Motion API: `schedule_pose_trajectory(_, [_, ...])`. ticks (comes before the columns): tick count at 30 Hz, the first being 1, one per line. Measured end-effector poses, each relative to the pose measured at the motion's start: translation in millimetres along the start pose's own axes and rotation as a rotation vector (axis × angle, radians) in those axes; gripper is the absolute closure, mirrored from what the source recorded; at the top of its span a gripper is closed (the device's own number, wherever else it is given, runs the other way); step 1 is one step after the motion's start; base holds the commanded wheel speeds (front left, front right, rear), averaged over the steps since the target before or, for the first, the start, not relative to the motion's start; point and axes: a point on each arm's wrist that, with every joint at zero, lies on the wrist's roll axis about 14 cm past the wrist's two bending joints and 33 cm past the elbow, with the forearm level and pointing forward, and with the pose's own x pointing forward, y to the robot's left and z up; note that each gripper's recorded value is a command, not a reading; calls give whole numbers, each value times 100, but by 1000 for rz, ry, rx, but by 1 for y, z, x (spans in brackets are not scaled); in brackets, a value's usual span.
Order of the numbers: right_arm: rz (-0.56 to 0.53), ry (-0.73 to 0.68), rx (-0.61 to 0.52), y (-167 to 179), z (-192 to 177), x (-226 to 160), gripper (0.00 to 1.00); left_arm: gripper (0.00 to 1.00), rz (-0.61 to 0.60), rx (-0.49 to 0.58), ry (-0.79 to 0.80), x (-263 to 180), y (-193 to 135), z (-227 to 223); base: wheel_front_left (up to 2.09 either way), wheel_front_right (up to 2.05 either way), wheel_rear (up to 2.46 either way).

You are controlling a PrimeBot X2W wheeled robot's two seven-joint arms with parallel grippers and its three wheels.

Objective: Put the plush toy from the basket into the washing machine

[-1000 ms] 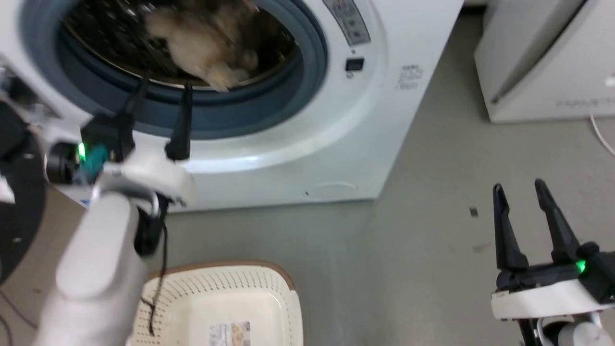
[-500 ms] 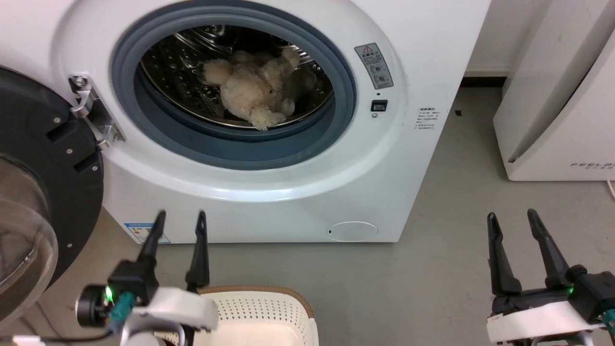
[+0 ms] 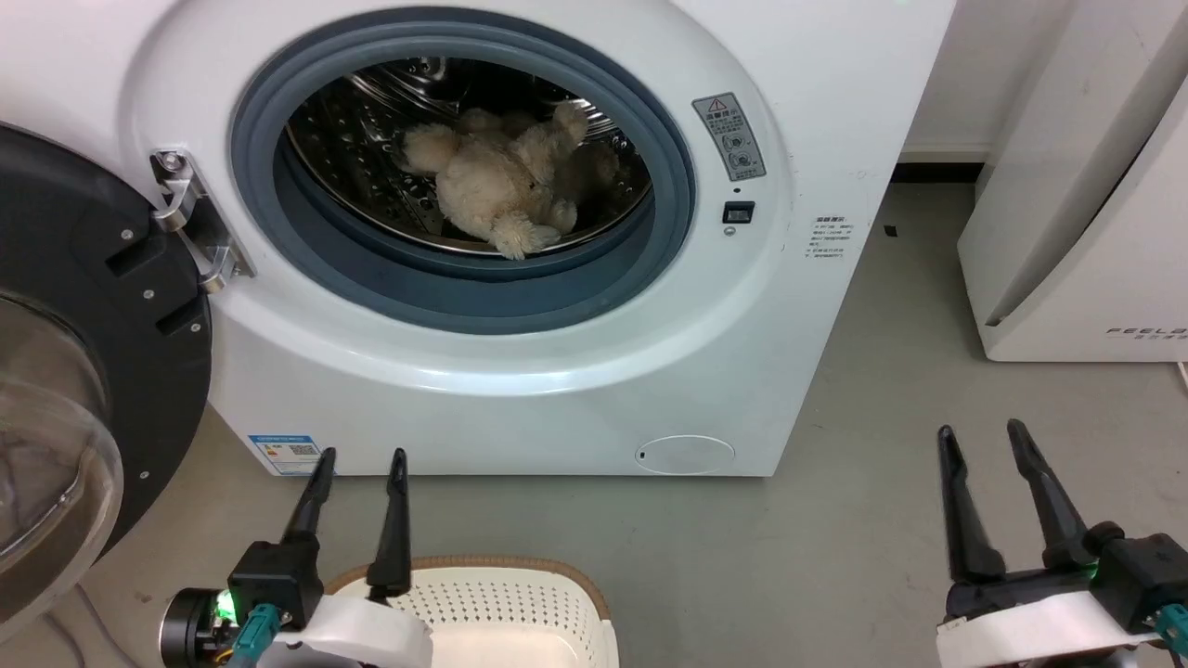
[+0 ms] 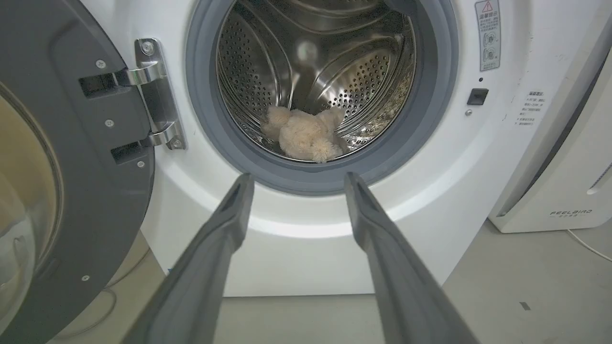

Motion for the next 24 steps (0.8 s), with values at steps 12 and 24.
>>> schedule_pose_trajectory(12, [0, 7, -1, 0, 0, 0, 100, 100, 1, 1, 7, 0, 1, 1, 0, 0, 0])
schedule_pose_trajectory(24, [8, 30, -17, 2, -1, -1, 100, 100, -2, 4, 7, 1, -1, 5, 0, 0, 0])
